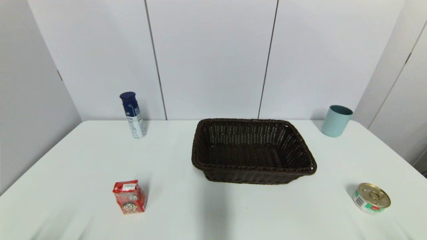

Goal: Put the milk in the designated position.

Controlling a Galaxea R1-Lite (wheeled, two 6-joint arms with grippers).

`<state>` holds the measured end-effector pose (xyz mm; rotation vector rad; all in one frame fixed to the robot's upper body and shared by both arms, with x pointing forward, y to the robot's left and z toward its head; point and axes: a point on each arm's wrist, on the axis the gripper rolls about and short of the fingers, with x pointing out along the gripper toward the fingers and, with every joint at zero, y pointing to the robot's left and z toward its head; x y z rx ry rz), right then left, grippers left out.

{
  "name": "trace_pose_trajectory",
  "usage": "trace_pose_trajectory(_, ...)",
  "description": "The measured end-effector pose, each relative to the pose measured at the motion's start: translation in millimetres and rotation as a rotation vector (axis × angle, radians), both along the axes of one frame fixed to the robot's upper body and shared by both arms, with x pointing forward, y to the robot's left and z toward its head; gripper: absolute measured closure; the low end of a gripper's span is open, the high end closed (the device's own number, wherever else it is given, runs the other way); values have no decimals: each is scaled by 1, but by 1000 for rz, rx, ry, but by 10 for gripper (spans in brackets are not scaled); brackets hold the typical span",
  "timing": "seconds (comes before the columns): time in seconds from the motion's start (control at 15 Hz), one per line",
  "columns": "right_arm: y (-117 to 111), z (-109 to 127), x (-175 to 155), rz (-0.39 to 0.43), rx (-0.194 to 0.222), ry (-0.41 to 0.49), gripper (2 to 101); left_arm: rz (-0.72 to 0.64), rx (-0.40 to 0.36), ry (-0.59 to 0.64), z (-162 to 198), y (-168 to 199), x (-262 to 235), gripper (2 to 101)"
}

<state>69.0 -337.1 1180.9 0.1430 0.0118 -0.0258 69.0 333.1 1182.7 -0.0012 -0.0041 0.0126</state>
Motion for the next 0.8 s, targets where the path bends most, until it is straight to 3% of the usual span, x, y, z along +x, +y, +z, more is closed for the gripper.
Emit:
trace_pose_trajectory(0.53, 0, 0, 0, 1, 0, 0, 52, 2, 1, 11, 1, 0, 1, 53)
trace_pose_trajectory(0.8, 0, 0, 0, 0, 0, 0, 50, -36, 124, 76, 32, -1, 12, 53)
